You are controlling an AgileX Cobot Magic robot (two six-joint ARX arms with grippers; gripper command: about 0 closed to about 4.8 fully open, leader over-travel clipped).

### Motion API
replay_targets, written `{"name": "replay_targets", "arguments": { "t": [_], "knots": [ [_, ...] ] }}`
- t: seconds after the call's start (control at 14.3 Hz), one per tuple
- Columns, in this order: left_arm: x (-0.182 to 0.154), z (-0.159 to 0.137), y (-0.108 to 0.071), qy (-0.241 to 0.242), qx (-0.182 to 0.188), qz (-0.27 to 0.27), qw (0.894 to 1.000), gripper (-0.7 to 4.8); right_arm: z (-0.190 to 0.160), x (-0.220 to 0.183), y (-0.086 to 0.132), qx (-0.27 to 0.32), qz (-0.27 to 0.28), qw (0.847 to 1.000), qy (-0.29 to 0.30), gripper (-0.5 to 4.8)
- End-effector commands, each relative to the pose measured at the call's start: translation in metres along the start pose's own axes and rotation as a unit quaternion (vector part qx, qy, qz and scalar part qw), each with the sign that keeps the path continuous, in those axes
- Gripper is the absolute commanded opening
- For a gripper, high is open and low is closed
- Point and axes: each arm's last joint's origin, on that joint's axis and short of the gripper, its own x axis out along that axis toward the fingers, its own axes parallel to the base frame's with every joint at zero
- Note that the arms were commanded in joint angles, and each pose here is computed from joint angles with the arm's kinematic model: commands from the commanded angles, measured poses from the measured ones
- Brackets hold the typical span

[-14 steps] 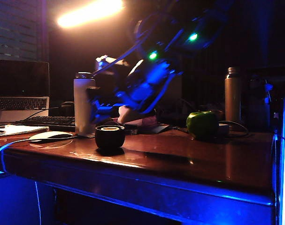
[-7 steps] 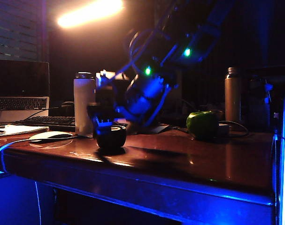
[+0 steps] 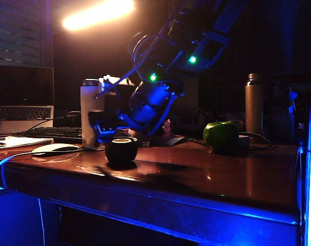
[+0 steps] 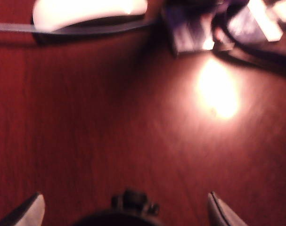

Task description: Stack the black thermos bottle cap from the table onto the green apple.

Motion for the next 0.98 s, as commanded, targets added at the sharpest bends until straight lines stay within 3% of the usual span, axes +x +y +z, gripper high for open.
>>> {"name": "replay_targets", "arguments": {
  "t": [0.07, 0.56, 0.7, 0.98],
  "knots": [
    [-0.0021, 0.0023, -0.0008, -0.009, 0.005, -0.001, 1.000, -0.03, 0.0024, 0.0004, 0.0004, -0.002, 0.000, 1.000, -0.003, 4.79],
    [-0.0021, 0.0022, -0.0007, -0.009, 0.005, -0.001, 1.000, -0.03, -0.0011, 0.0015, -0.0001, -0.001, -0.011, 1.000, 0.010, 4.79],
    [-0.0021, 0.0022, -0.0007, -0.009, 0.005, -0.001, 1.000, -0.03, -0.0010, 0.0015, 0.0000, -0.001, -0.011, 1.000, 0.009, 2.93],
    [-0.0021, 0.0022, -0.0007, -0.009, 0.005, -0.001, 1.000, -0.03, -0.0037, 0.0015, 0.0001, -0.001, -0.010, 1.000, 0.023, 2.94]
  ]
}}
